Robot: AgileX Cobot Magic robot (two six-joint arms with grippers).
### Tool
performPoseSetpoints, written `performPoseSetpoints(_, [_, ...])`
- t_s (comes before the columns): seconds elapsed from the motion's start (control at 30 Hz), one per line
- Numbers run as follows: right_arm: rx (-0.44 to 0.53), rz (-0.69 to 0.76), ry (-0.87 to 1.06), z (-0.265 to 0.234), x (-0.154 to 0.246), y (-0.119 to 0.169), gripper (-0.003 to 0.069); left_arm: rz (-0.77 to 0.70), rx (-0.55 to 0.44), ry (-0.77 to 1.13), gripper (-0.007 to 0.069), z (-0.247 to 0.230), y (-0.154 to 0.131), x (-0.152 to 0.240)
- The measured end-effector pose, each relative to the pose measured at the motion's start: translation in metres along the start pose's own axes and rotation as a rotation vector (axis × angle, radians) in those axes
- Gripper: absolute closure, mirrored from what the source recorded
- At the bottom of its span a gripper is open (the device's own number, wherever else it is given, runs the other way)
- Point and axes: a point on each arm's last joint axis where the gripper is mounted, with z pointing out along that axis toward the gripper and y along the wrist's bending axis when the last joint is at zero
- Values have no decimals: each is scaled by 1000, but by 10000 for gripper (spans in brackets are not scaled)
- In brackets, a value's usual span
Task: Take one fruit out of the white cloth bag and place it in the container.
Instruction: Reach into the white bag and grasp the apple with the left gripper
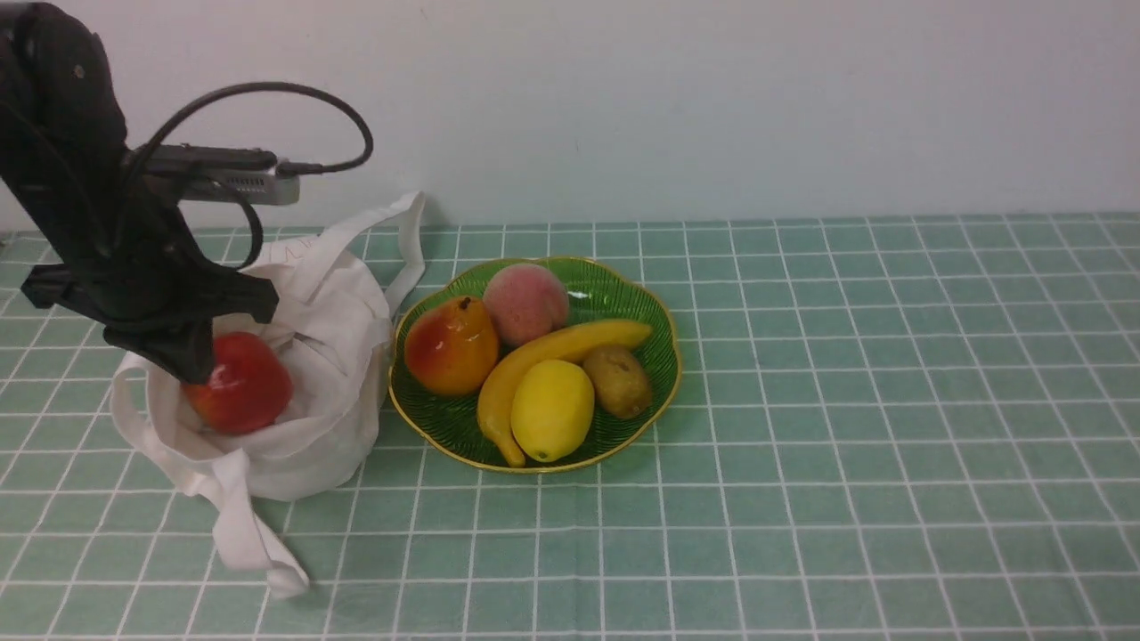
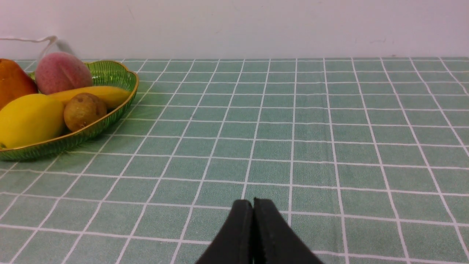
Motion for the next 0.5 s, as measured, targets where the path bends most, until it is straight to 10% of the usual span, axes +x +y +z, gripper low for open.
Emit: performPoseSetpoints(0.5, [0,0,0,0,0,0,671,188,45,48,522,35,-8,-35])
